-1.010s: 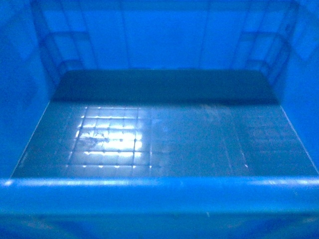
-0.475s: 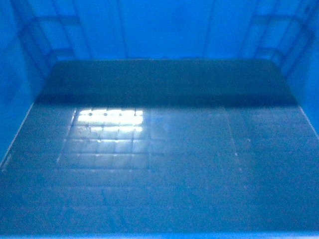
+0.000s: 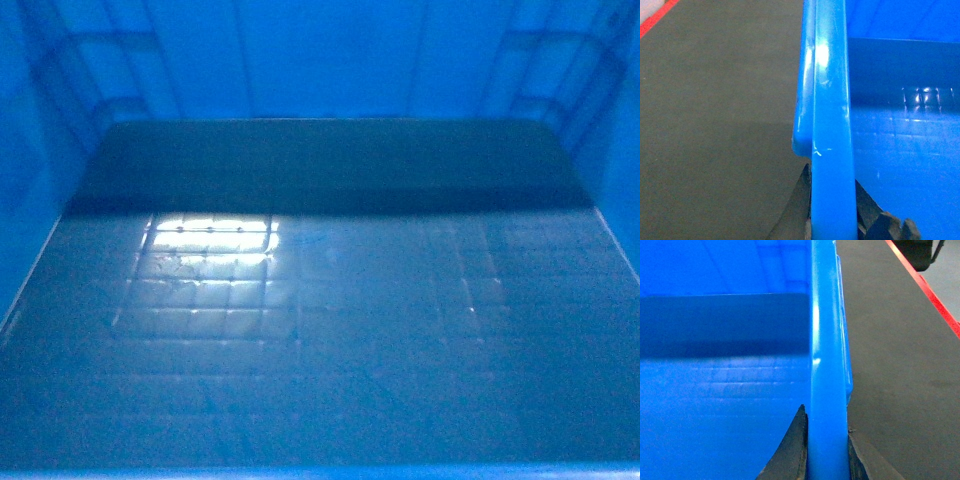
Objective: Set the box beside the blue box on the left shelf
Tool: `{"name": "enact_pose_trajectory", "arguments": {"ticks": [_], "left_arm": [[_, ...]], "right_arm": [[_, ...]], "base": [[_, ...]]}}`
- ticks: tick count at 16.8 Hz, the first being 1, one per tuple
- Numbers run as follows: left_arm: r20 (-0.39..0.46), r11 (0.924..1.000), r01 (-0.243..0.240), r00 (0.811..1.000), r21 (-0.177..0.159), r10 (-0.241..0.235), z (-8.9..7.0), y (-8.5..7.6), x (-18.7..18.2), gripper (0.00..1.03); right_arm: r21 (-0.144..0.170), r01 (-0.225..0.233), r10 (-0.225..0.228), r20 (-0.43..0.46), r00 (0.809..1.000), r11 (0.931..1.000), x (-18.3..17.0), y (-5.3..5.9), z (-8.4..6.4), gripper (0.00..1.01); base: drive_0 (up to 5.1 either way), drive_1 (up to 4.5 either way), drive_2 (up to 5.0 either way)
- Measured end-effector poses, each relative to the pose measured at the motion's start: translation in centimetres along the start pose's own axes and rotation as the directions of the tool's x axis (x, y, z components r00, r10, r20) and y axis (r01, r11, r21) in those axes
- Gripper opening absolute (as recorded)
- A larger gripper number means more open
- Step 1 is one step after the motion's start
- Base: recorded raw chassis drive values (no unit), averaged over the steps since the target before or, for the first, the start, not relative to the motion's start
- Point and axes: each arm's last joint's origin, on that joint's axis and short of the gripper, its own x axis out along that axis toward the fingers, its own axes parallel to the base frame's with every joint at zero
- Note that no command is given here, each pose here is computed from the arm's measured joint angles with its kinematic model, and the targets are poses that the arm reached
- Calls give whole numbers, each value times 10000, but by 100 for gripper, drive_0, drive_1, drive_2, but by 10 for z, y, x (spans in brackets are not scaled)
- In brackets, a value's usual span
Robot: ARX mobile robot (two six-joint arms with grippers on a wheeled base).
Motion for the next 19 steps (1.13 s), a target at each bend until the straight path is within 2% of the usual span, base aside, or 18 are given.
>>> {"name": "enact_pose_trajectory", "arguments": {"ticks": [19], "left_arm": [[-6, 10000, 18, 10000, -1, -18, 0, 0, 0, 8]], "right_arm": [[2, 11, -11, 5, 10000, 10000, 0, 0, 0, 10]], "base": [[-161, -161, -161]]}}
